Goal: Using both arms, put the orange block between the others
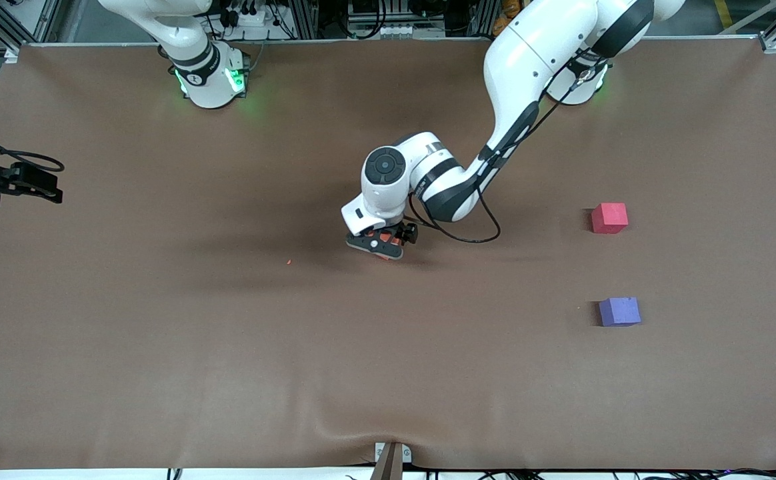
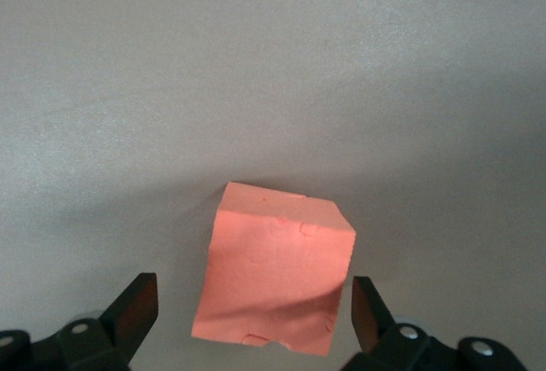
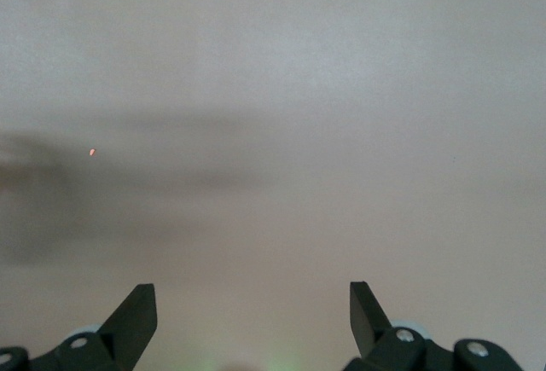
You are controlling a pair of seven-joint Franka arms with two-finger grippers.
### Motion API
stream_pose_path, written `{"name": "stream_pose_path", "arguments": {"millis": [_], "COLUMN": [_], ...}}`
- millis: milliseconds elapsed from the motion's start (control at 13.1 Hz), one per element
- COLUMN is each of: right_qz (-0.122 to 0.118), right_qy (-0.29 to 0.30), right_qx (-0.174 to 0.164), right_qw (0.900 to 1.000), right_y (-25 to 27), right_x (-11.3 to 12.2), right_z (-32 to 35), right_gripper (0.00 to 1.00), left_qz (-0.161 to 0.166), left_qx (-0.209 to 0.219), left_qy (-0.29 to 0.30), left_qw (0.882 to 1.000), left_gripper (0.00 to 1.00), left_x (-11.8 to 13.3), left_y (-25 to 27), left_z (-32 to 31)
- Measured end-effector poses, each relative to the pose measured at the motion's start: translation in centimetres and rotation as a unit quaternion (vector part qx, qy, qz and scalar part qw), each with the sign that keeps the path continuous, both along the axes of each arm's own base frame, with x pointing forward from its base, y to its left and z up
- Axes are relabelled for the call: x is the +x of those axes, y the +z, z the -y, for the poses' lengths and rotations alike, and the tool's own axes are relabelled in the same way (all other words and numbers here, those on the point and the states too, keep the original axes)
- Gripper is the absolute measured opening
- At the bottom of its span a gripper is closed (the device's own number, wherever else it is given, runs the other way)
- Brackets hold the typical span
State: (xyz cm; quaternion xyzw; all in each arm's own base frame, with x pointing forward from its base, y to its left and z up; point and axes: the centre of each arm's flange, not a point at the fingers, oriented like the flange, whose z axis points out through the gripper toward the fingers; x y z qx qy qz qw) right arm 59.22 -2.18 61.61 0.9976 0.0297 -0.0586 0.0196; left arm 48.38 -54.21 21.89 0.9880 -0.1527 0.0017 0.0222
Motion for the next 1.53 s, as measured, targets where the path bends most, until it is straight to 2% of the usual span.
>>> {"name": "stream_pose_path", "arguments": {"millis": [842, 1531], "right_qz": [0.007, 0.007], "right_qy": [-0.002, -0.005], "right_qx": [0.002, 0.002], "right_qw": [1.000, 1.000], "right_y": [-1.3, -1.3], "right_x": [0.9, 0.9], "right_z": [0.3, 0.5], "right_gripper": [1.00, 1.00], "left_qz": [-0.007, -0.002], "left_qx": [0.006, -0.010], "left_qy": [-0.002, -0.010], "left_qw": [1.000, 1.000], "left_gripper": [1.00, 1.00], "left_x": [-0.4, -1.2], "left_y": [-0.7, -1.9], "left_z": [0.0, 1.1]}}
